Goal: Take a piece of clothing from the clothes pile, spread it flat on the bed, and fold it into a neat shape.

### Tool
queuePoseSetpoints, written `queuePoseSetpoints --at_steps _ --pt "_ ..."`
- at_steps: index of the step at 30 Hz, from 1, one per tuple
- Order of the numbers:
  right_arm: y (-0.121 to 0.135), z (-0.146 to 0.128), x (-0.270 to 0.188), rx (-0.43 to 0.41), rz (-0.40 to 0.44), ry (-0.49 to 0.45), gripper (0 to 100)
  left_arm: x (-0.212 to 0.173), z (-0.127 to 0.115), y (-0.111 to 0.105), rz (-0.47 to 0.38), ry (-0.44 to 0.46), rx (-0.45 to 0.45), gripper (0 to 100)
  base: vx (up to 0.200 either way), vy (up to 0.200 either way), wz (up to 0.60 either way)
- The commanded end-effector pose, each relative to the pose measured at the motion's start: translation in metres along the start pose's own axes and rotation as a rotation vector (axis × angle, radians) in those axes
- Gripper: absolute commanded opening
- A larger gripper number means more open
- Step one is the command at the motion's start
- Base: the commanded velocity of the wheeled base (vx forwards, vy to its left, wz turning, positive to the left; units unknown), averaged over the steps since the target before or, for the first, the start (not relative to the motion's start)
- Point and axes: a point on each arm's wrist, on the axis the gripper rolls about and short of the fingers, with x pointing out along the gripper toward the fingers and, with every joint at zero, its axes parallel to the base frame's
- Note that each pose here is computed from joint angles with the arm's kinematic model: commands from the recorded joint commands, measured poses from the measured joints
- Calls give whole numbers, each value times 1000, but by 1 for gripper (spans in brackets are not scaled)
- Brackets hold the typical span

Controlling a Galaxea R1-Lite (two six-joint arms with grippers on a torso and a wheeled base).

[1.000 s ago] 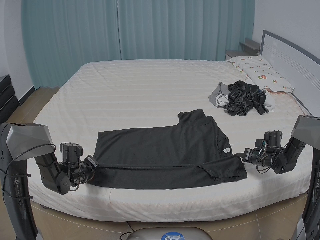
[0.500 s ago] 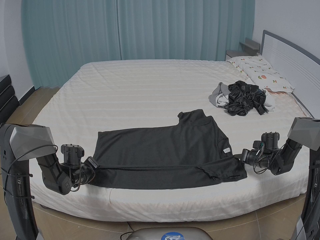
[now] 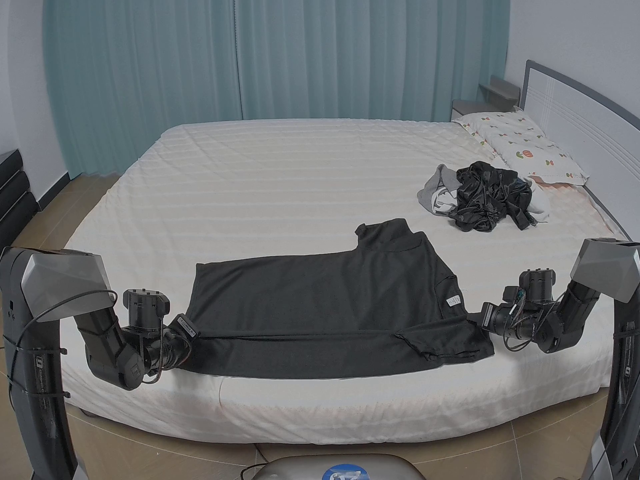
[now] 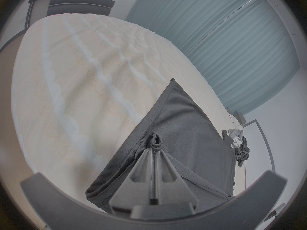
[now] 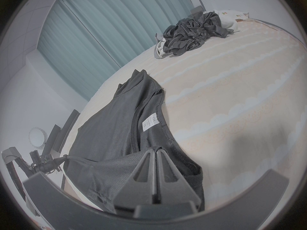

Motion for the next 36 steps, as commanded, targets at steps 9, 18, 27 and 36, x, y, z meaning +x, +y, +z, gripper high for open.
queuePoseSetpoints --at_steps 9,18,27,36 --pt "5 -3 2 -7 10 11 100 1 -2 0 3 4 2 100 0 0 0" --pt "4 2 -3 -4 7 -5 100 0 -1 1 2 3 1 100 0 0 0" --pt "11 17 -23 48 26 -87 100 -13 8 0 0 -31 -19 100 0 0 0" --pt "19 18 -55 71 20 -104 100 -38 30 -6 -34 -98 -44 100 0 0 0"
